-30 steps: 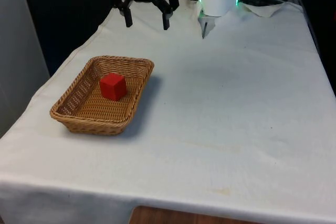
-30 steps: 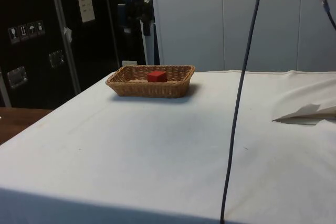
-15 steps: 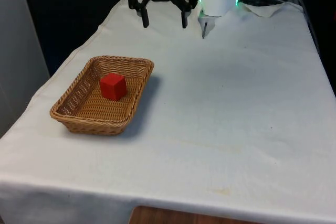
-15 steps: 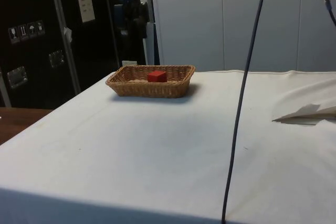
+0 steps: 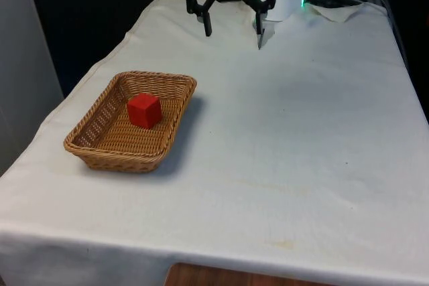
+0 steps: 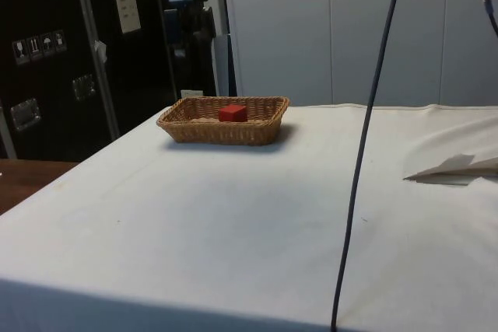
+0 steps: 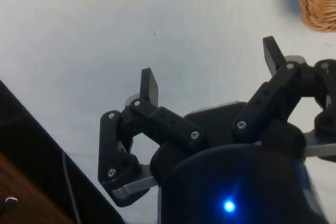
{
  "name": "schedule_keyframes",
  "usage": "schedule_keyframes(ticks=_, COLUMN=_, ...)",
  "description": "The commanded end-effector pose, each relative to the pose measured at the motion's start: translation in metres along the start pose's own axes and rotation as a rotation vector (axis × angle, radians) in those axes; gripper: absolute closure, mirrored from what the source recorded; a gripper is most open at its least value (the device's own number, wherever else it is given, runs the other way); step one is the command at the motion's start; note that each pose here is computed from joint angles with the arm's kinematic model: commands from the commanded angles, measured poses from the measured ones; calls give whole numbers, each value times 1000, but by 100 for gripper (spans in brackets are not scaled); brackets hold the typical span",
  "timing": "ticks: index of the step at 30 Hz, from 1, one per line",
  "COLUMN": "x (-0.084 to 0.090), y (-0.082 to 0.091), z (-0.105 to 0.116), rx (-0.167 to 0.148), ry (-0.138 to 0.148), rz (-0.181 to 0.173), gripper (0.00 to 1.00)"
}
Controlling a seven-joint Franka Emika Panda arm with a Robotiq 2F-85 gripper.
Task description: Pick up the cube and place it into the basket.
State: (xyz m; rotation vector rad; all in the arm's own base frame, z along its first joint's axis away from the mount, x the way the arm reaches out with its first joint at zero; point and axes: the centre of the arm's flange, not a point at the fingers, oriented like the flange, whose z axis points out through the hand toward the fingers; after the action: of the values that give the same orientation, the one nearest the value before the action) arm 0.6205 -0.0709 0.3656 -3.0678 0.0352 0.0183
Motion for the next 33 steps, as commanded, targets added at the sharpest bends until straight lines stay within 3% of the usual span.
schedule_keyframes(ticks=1, x=-2, y=-4, z=-1, rx=-6, ry=4, rz=-4, gripper=0)
schedule_keyframes(ticks=13, x=-10, y=-25, z=3, rx=19, ry=-15, rz=-43, gripper=0)
schedule_keyframes(ticks=22, x=-29, y=-40, z=1, rx=19, ry=-6, rz=-65, gripper=0)
schedule_keyframes(ticks=23, x=-27, y=-39, z=2, rx=30, ry=-17, rz=-68, gripper=0)
schedule_keyframes(ticks=24, x=-31, y=-42, z=1, rx=19, ry=-4, rz=-66, gripper=0)
schedule_keyframes(ticks=31, x=-45, y=-53, z=1, rx=24, ry=2, rz=-83, gripper=0)
schedule_keyframes(ticks=32, x=-44, y=-52, z=1, rx=35, ry=-8, rz=-86, gripper=0)
schedule_keyframes(ticks=33, x=-47, y=-54, z=0, rx=25, ry=3, rz=-85, gripper=0)
